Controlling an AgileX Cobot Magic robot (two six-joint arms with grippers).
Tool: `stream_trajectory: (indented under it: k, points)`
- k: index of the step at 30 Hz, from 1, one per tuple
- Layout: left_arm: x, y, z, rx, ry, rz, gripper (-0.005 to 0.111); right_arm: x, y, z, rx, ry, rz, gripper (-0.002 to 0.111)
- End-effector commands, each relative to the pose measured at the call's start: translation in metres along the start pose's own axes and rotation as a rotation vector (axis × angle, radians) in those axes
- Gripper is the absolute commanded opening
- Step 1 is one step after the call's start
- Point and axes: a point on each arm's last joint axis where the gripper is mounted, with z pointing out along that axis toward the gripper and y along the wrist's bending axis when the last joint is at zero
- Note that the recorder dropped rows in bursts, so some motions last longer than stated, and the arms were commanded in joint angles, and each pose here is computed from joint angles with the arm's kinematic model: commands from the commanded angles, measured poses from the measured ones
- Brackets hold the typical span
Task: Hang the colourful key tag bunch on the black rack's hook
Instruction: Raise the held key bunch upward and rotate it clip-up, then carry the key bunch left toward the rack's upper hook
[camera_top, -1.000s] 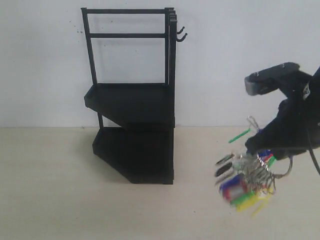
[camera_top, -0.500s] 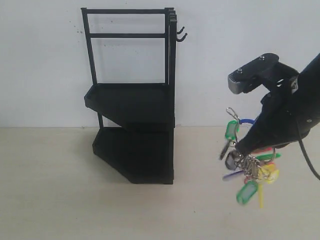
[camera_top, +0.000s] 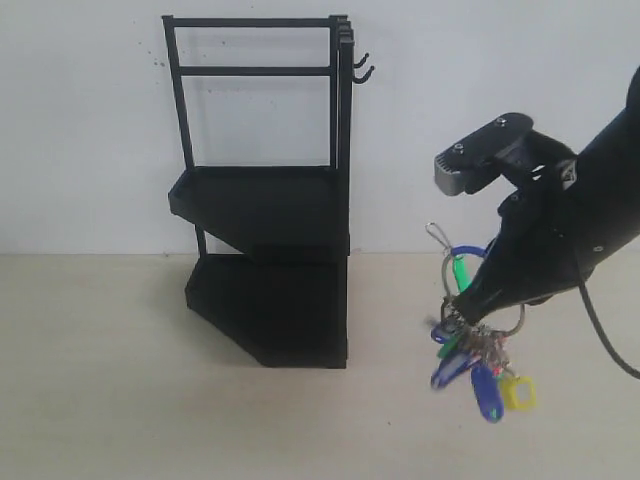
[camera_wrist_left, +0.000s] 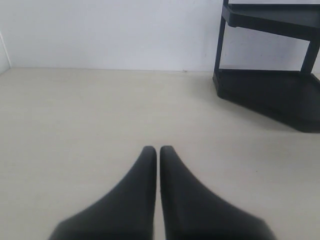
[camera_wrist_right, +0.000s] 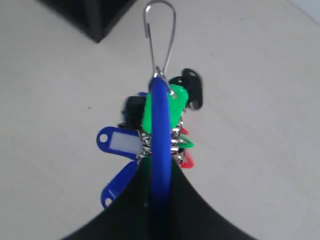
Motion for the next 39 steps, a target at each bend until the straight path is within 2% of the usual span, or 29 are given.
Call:
stream_trajectory:
  k: [1, 2, 3, 4, 7, 8, 10, 12, 13, 14, 15, 18, 19, 22, 23, 30, 33, 39]
  points:
    - [-0.001, 0.0, 0.0, -0.001, -0.001, -0.003, 0.004, -0.005, -0.022, -0.004, 0.168, -0.102, 0.3, 0.0]
    - [-0.001, 0.0, 0.0, -0.001, -0.001, -0.003, 0.004, -0.005, -0.027, -0.005, 0.215, -0.116, 0.396, 0.0]
    - [-0.001, 0.0, 0.0, -0.001, -0.001, -0.003, 0.004, -0.004, -0.027, -0.004, 0.221, -0.113, 0.401, 0.0]
    - [-0.001, 0.0, 0.0, -0.001, -0.001, -0.003, 0.004, -0.006, -0.023, -0.003, 0.198, -0.107, 0.331, 0.0]
    - [-0.001, 0.0, 0.0, -0.001, -0.001, -0.003, 0.004, -0.005, 0.005, -0.001, 0.014, -0.025, -0.132, 0.0]
    - [-0.001, 0.0, 0.0, -0.001, -0.001, -0.003, 0.004, -0.003, 0.01, -0.001, -0.037, -0.013, -0.19, 0.0]
    - [-0.001, 0.0, 0.0, -0.001, -0.001, -0.003, 0.004, -0.007, -0.002, -0.001, 0.039, -0.064, -0.013, 0.0]
    - [-0.001, 0.0, 0.0, -0.001, -0.001, -0.003, 0.004, -0.009, -0.023, -0.003, 0.158, -0.156, 0.33, 0.0]
    - [-0.001, 0.0, 0.0, -0.001, -0.001, -0.003, 0.004, -0.009, -0.028, -0.004, 0.186, -0.174, 0.424, 0.0]
    - [-0.001, 0.0, 0.0, -0.001, -0.001, -0.003, 0.004, -0.01, -0.028, -0.004, 0.187, -0.185, 0.416, 0.0]
    - [-0.001, 0.0, 0.0, -0.001, -0.001, -0.003, 0.004, -0.013, -0.022, -0.003, 0.164, -0.184, 0.307, 0.0]
    - [-0.001, 0.0, 0.0, -0.001, -0.001, -0.003, 0.004, -0.013, 0.004, -0.001, 0.033, -0.111, -0.14, 0.0]
    - [-0.001, 0.0, 0.0, -0.001, -0.001, -0.003, 0.004, -0.014, 0.004, -0.002, 0.029, -0.129, -0.151, 0.0]
    - [-0.001, 0.0, 0.0, -0.001, -0.001, -0.003, 0.004, -0.027, -0.015, -0.007, 0.104, -0.312, 0.242, 0.0]
    - [-0.001, 0.0, 0.0, -0.001, -0.001, -0.003, 0.004, -0.031, -0.017, -0.008, 0.112, -0.357, 0.279, 0.0]
    - [-0.001, 0.0, 0.0, -0.001, -0.001, -0.003, 0.004, -0.054, -0.02, -0.018, 0.157, -0.632, 0.187, 0.0]
    - [-0.001, 0.0, 0.0, -0.001, -0.001, -0.003, 0.004, -0.061, -0.022, -0.019, 0.188, -0.716, 0.117, 0.0]
    - [-0.001, 0.0, 0.0, -0.001, -0.001, -0.003, 0.004, -0.071, -0.023, -0.014, 0.204, -0.831, 0.1, 0.0]
